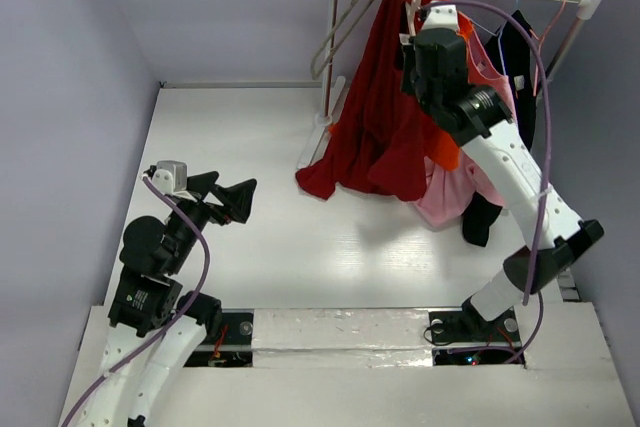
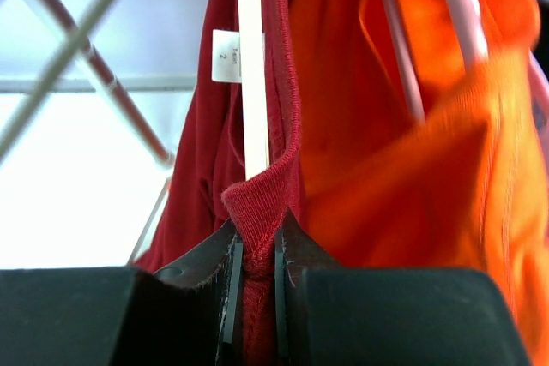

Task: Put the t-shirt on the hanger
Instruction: Place the hanger at the clothesline.

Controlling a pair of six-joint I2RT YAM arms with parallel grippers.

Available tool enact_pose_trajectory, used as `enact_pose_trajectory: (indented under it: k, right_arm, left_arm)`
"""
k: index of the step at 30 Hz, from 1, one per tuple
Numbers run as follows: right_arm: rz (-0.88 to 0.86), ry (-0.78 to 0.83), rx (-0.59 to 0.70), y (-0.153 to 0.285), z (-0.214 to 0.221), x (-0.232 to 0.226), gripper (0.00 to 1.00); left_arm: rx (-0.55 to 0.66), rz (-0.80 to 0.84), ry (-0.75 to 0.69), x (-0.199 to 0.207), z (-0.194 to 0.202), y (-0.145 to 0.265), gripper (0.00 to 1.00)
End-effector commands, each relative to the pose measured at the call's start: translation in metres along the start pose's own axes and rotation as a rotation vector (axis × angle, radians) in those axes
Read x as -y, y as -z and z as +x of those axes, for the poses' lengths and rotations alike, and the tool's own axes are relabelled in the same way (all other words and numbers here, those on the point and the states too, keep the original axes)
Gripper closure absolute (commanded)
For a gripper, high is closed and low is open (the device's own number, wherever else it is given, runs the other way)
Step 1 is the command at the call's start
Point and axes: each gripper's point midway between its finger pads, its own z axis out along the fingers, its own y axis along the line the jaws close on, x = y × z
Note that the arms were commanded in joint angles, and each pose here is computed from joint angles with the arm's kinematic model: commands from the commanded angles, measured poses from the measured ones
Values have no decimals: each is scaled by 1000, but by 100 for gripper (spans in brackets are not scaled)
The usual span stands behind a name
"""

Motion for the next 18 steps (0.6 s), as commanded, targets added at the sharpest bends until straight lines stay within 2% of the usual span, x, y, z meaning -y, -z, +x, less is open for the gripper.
enact_pose_trajectory:
  k: [1,8,18]
  right_arm:
    - [37,-63,203,7,-76,10,100]
    - [64,-44,187,-21,-79,11,100]
    - [35,-33,102,-62,-41,4,100]
  left_arm:
    - [44,29,-20,6,-11,1,1]
    - [41,37,-23,7,-11,0,1]
    - [38,36,-21,6,-10,1,1]
